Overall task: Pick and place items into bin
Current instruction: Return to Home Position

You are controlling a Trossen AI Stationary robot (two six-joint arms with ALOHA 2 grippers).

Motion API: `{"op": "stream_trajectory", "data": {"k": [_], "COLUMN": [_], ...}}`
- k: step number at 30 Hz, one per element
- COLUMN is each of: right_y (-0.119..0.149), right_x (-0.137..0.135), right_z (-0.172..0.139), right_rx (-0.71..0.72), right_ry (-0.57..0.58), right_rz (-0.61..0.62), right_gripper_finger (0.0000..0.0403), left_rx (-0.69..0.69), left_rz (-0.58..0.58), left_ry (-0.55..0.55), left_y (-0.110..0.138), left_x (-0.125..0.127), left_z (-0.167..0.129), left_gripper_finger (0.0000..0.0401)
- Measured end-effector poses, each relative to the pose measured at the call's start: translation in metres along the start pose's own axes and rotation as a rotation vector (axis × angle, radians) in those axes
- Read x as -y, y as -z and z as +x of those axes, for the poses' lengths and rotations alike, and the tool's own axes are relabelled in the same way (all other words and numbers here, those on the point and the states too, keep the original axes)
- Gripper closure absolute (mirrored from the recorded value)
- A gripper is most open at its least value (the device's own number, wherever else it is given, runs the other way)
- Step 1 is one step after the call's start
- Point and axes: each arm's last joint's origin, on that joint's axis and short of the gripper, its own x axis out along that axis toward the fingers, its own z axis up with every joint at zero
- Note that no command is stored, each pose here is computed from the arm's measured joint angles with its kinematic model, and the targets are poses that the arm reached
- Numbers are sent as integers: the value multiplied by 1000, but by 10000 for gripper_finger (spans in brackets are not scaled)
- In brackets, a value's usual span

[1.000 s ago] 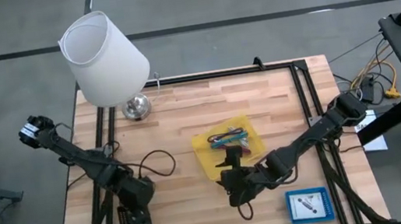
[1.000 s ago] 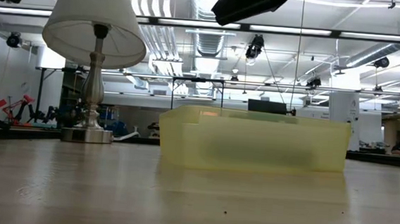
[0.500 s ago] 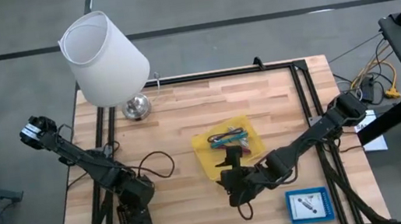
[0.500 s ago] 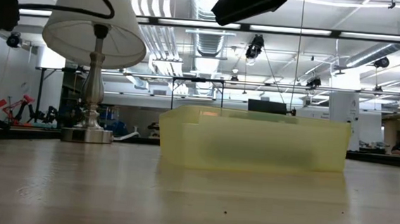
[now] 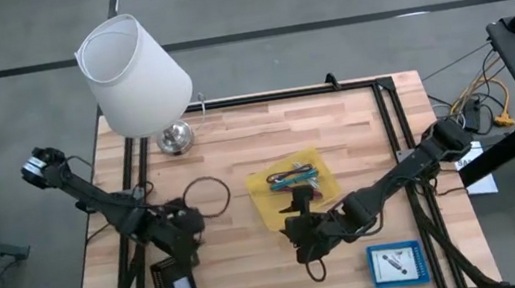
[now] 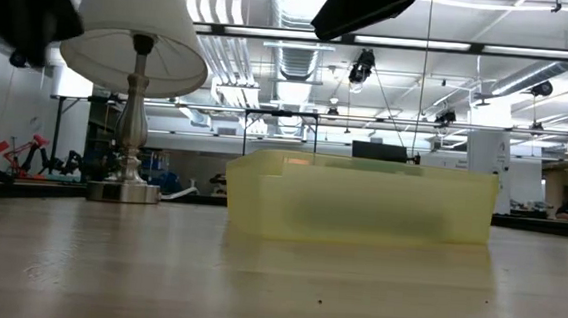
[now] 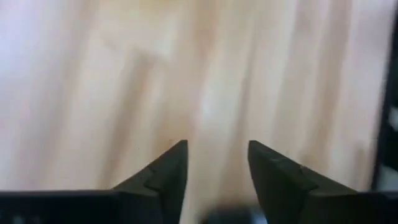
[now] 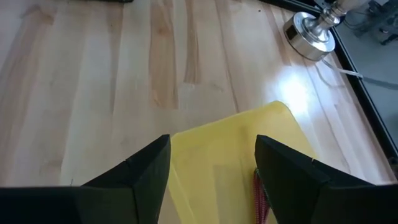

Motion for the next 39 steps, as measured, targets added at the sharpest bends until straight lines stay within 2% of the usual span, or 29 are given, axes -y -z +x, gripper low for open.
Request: {"op": "stream_trajectory", "data": {"k": [4,8,11,17,19,24,30,33,39], "right_y": [0,-1,-4,-11,-11,-4,6,6,7], "right_x": [0,3,9,25,30,40,46,46,47], "right_z": [0,0,-4,-18,-23,-34,-40,-40,-39], "right_rx": [-1,-1,18,52,61,60,-1,-4,-2], "right_ry": [0,5,25,32,49,104,134,135,141], "right_rz": [28,85,195,265,270,303,343,341,357], "right_gripper_finger": [184,184,184,184,184,184,184,184,186], "left_rx": [227,494,705,1029,1079,1115,1173,1215,1304], "left_rz": [68,164,228,250,287,290,230,294,329], "left_ry": [-38,40,66,78,48,-26,-98,-135,-64], "left_y": [-14,-38,-59,-90,-90,-70,-18,3,37], "left_x": [-6,-8,-13,-49,-65,-94,-115,-123,-134], "left_z": [-9,-15,-19,-38,-46,-60,-65,-59,-46], "left_gripper_finger": [293,344,386,396,399,401,401,401,401]}}
